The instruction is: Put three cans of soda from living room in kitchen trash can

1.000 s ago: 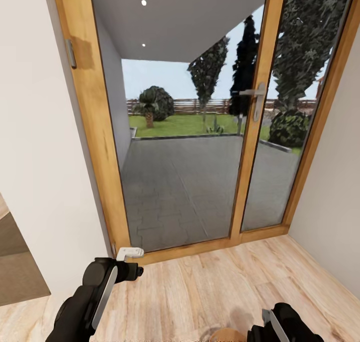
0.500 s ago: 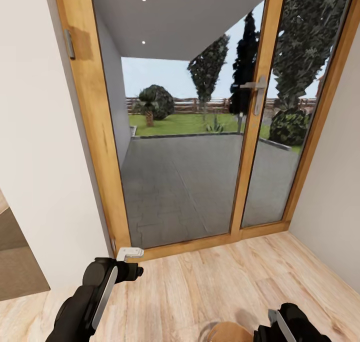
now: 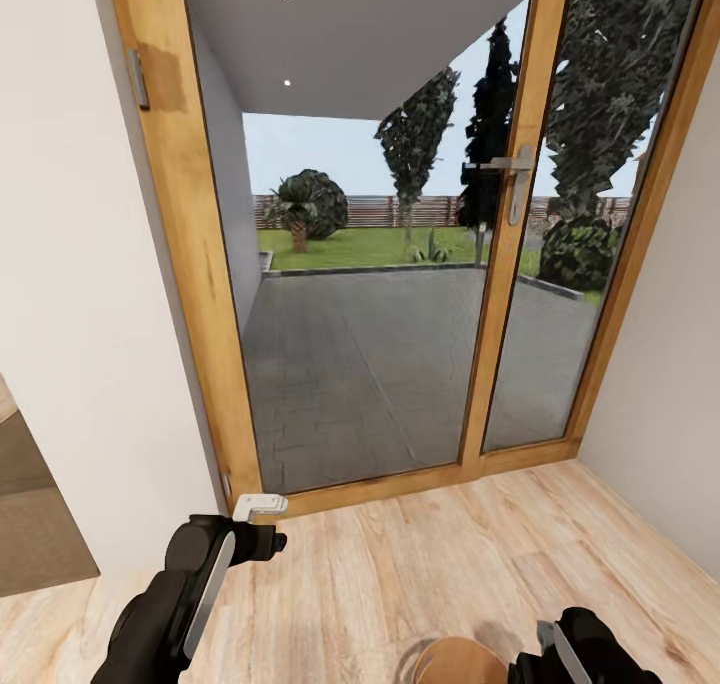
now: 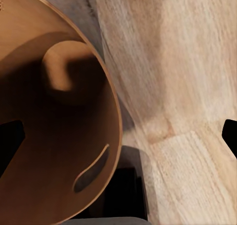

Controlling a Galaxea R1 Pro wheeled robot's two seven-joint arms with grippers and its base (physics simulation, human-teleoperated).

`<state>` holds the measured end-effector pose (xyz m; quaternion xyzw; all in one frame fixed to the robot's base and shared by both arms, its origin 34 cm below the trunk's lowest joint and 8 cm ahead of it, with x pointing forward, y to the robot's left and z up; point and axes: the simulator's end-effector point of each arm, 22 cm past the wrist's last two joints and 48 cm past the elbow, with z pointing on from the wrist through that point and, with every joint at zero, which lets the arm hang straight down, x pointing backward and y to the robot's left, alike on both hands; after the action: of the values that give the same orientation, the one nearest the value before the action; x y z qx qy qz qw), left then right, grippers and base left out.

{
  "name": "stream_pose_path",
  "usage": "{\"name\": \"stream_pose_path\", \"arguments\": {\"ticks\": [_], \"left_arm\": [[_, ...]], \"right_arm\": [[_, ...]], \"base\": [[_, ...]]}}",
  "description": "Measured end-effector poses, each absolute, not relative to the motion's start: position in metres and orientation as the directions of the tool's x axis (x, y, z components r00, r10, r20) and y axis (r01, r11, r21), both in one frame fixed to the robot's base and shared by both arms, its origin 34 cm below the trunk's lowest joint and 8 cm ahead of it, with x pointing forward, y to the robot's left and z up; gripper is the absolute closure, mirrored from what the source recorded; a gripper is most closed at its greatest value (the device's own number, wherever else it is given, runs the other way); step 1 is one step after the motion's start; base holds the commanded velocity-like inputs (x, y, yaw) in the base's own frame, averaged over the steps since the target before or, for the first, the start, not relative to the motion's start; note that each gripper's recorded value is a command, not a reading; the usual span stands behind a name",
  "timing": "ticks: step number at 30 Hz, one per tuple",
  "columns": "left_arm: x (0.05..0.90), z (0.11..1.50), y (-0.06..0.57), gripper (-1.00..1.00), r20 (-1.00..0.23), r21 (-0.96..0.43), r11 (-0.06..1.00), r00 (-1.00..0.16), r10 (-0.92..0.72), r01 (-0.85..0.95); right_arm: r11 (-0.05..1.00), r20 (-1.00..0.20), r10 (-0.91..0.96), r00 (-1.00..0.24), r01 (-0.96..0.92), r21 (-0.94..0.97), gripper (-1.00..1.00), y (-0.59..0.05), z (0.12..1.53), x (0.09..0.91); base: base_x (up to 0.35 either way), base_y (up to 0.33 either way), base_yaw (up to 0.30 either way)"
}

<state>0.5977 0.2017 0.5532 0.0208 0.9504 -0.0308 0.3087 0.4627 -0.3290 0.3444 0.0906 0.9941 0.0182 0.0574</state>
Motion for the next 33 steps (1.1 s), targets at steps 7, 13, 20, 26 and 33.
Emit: {"name": "stream_pose_path", "arguments": {"ticks": [7,13,20,26,33], "left_arm": [[0.594,0.537,0.202,-1.0,-0.587,-0.045,0.997,-0.809,0.021,0.059],[0.591,0.524,0.202,-1.0,-0.587,-0.045,0.997,-0.809,0.021,0.059],[0.59,0.522,0.202,-1.0,-0.588,-0.044,0.997,-0.809,0.023,0.06],[0.59,0.521,0.202,-1.0,-0.587,-0.043,0.997,-0.809,0.023,0.06],[0.59,0.517,0.202,-1.0,-0.579,-0.043,0.997,-0.815,0.024,0.06]], "right_arm": [[0.983,-0.11,0.18,-0.978,0.175,0.049,-1.0,-0.327,0.329,0.459],[0.983,-0.109,0.18,-0.978,0.176,0.047,-1.0,-0.328,0.315,0.455],[0.983,-0.109,0.18,-0.978,0.175,0.047,-1.0,-0.328,0.313,0.455],[0.983,-0.108,0.179,-0.978,0.174,0.049,-1.0,-0.326,0.312,0.455],[0.984,-0.099,0.178,-0.979,0.174,0.048,-1.0,-0.325,0.309,0.452]], "base": [[0.0,0.0,0.0],[0.0,0.0,0.0],[0.0,0.0,0.0],[0.0,0.0,0.0],[0.0,0.0,0.0]]}}
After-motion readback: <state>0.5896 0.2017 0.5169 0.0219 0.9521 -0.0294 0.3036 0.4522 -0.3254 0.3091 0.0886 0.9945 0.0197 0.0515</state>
